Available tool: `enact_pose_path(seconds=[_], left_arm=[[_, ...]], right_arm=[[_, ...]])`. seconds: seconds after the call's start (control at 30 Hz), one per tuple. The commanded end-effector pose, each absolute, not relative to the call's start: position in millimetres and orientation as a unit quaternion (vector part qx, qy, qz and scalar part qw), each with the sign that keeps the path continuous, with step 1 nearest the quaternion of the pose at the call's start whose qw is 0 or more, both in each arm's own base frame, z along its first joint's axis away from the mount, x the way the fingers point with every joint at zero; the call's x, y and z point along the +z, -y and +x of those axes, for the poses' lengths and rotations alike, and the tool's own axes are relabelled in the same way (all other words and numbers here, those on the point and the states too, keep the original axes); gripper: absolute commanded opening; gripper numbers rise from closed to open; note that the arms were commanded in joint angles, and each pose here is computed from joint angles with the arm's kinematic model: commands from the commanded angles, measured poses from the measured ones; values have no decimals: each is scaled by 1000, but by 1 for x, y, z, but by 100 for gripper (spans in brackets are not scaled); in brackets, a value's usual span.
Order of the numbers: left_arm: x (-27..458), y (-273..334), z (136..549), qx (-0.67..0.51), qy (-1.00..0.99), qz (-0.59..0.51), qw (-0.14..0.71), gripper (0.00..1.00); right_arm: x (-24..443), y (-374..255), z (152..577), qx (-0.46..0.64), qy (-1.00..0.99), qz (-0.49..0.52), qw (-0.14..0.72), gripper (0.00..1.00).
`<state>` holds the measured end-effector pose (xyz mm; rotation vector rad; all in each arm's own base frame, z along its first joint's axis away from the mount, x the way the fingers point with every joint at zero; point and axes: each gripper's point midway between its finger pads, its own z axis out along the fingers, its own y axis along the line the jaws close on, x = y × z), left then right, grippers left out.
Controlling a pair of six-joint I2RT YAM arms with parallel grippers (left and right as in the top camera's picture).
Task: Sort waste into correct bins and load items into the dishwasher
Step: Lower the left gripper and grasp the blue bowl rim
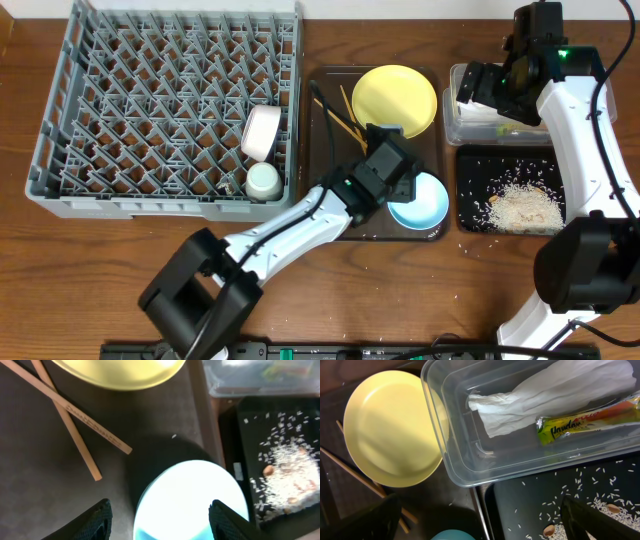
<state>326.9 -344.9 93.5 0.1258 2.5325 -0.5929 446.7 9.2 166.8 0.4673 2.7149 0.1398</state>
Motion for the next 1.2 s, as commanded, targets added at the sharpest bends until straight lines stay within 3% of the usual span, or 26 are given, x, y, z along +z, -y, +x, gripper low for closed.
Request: enact_pose_path(seconds=[0.0, 0.27, 0.37, 0.6, 0.7, 0.77, 1.17], left_arm=[[57, 343, 325, -189, -949, 60, 243, 64], [20, 338, 324, -163, -960, 59, 218, 63], [10, 338, 324, -159, -962, 59, 214, 51], [-20, 347, 319, -169, -965, 67, 188, 44], [-25, 345, 319, -168, -966, 66, 184, 28], [-23, 345, 320, -169, -966, 66, 185, 8], [52, 330, 328, -169, -954, 72, 237, 7]], right_arm=[[177, -7, 446, 49, -963, 168, 202, 99], [177, -7, 446, 49, -963, 168, 203, 99], [177, -7, 446, 49, -964, 168, 202, 99], [177, -7, 446, 49, -964, 168, 202, 99], [177, -7, 446, 49, -963, 168, 202, 99], [177, -7, 446, 49, -963, 168, 202, 99], [177, -7, 446, 49, -964, 168, 202, 99]])
